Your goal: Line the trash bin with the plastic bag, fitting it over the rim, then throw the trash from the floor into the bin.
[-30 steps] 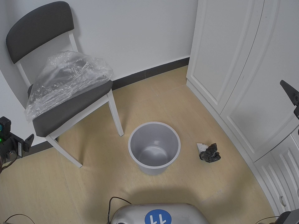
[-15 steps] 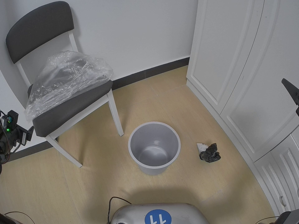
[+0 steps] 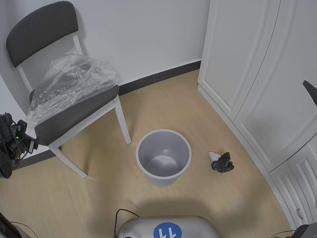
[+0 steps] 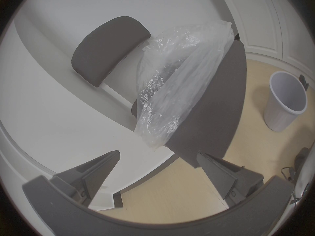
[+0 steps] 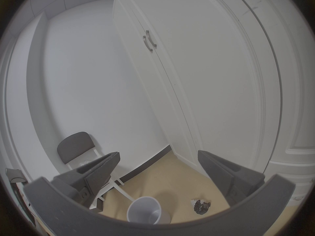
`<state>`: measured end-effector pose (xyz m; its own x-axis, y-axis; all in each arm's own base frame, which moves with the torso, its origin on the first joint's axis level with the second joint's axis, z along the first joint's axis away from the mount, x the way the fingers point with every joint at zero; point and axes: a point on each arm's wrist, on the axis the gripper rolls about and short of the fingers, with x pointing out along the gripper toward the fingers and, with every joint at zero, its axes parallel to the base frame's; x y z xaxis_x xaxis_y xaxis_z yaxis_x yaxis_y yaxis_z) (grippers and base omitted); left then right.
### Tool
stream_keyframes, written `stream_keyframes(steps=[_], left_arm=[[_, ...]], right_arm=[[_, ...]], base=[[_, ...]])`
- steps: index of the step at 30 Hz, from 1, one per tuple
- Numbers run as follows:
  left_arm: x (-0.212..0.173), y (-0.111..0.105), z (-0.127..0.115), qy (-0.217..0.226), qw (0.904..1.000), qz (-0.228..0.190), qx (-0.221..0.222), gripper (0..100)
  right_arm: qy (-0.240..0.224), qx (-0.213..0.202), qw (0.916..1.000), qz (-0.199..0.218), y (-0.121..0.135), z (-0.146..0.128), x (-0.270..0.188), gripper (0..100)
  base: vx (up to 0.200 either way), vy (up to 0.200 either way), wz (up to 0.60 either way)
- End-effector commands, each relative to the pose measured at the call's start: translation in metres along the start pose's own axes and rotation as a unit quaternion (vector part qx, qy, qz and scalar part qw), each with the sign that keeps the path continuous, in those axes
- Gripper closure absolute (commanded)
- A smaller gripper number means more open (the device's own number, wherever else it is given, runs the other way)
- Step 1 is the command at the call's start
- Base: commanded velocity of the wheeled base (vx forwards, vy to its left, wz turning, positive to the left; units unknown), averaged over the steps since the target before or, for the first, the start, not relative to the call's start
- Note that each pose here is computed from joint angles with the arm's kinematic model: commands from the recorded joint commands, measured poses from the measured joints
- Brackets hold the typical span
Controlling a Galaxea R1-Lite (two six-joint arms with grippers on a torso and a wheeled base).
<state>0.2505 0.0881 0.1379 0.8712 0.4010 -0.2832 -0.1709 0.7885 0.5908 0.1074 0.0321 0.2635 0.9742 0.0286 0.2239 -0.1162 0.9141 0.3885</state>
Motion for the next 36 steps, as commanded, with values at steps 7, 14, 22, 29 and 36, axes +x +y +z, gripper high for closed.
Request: stream_keyframes(steps=[7, 14, 22, 29, 36], left_arm=[[0.039, 0.002, -0.001, -0.018, 0.9995, 0.026, -0.01, 0], [0.058, 0.012, -0.002, -0.07, 0.9941, 0.08, -0.024, 0], [0.058, 0.032, 0.015, -0.148, 0.9755, 0.123, -0.107, 0], [0.057, 0.044, 0.03, -0.189, 0.9566, 0.132, -0.178, 0], [0.064, 0.022, 0.001, -0.134, 0.9662, 0.1, -0.196, 0]], right_arm=[[-0.021, 0.009, 0.9994, 0.026, 0.0, 0.012, -0.014, 0], [-0.026, 0.011, 0.9992, 0.029, 0.0, 0.014, -0.016, 0], [-0.037, 0.015, 0.9986, 0.034, 0.001, 0.02, -0.019, 0], [-0.044, 0.017, 0.9982, 0.037, 0.002, 0.023, -0.02, 0], [-0.043, 0.017, 0.9982, 0.038, 0.002, 0.023, -0.02, 0]], base=[[0.0, 0.0, 0.0], [0.0, 0.0, 0.0], [0.0, 0.0, 0.0], [0.0, 0.0, 0.0], [0.0, 0.0, 0.0]])
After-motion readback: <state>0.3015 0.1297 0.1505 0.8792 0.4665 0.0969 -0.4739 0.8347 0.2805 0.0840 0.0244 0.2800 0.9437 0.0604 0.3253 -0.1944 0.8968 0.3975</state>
